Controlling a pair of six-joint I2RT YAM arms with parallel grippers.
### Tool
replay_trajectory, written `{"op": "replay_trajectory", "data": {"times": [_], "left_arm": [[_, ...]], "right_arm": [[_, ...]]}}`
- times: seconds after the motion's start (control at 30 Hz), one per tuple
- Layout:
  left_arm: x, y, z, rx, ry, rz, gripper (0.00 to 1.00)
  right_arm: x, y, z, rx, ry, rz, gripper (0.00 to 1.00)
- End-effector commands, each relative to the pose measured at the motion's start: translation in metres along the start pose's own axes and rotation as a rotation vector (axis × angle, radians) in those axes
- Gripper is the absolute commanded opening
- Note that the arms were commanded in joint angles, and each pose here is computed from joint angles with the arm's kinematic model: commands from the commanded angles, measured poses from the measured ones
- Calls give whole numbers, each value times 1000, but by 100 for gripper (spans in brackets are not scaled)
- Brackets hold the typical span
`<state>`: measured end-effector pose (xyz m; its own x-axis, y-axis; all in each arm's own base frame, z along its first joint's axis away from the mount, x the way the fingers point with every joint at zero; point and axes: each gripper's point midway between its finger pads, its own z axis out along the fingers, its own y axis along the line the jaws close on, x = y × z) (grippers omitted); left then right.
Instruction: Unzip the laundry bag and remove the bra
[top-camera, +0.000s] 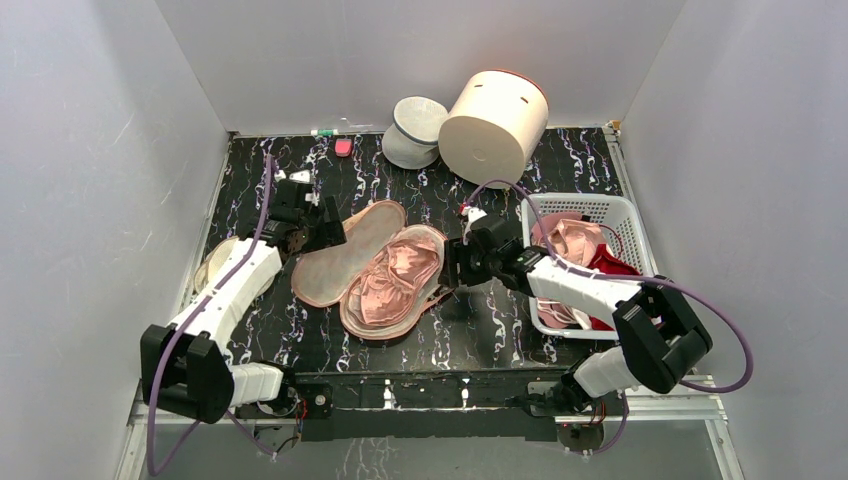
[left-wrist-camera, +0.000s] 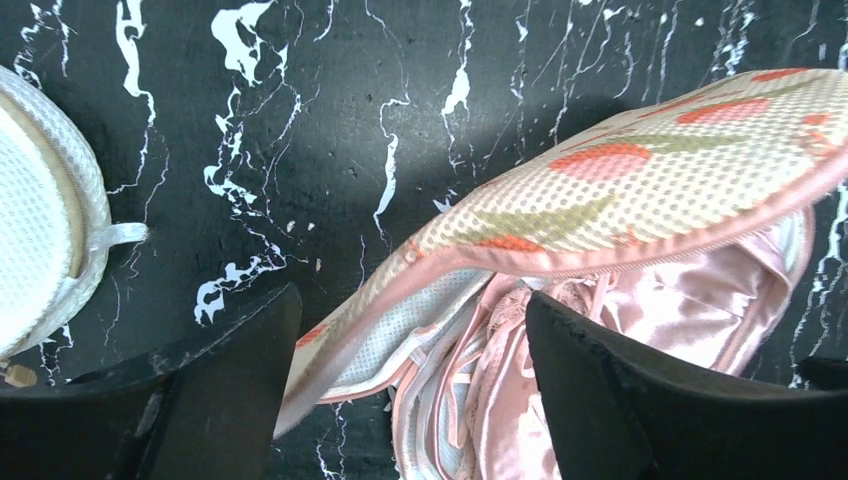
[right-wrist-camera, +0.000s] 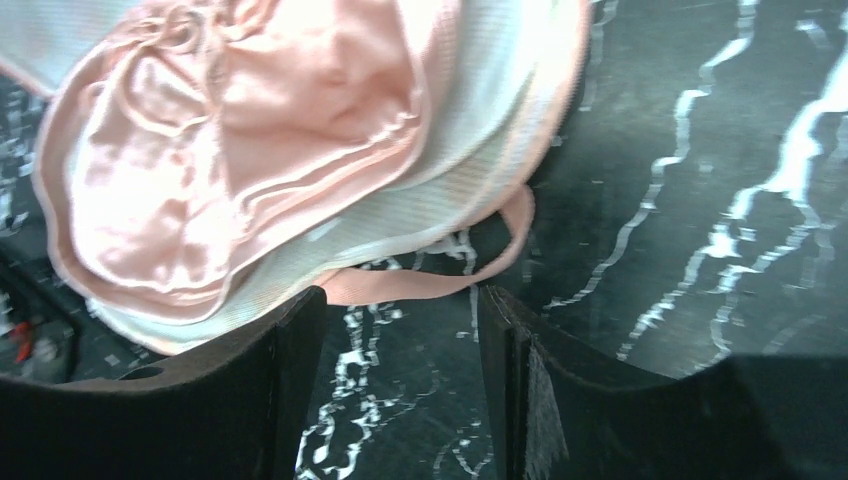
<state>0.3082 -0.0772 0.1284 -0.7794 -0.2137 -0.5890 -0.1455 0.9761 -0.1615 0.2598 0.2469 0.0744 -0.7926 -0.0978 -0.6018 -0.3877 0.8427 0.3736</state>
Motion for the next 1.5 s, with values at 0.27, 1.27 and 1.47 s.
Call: {"op": "replay_trajectory", "data": {"times": [0.27, 1.27, 1.47], "left_arm": [[-2, -31, -37, 226, -39, 109, 89], [101, -102, -24, 670, 316, -274, 97], [42, -100, -26, 567, 162, -133, 98]], "right_arm": [[0, 45, 16, -258, -5, 60, 38], [-39, -31, 21, 75, -42, -20, 48], [-42, -10, 0, -12, -64, 4, 57]]}}
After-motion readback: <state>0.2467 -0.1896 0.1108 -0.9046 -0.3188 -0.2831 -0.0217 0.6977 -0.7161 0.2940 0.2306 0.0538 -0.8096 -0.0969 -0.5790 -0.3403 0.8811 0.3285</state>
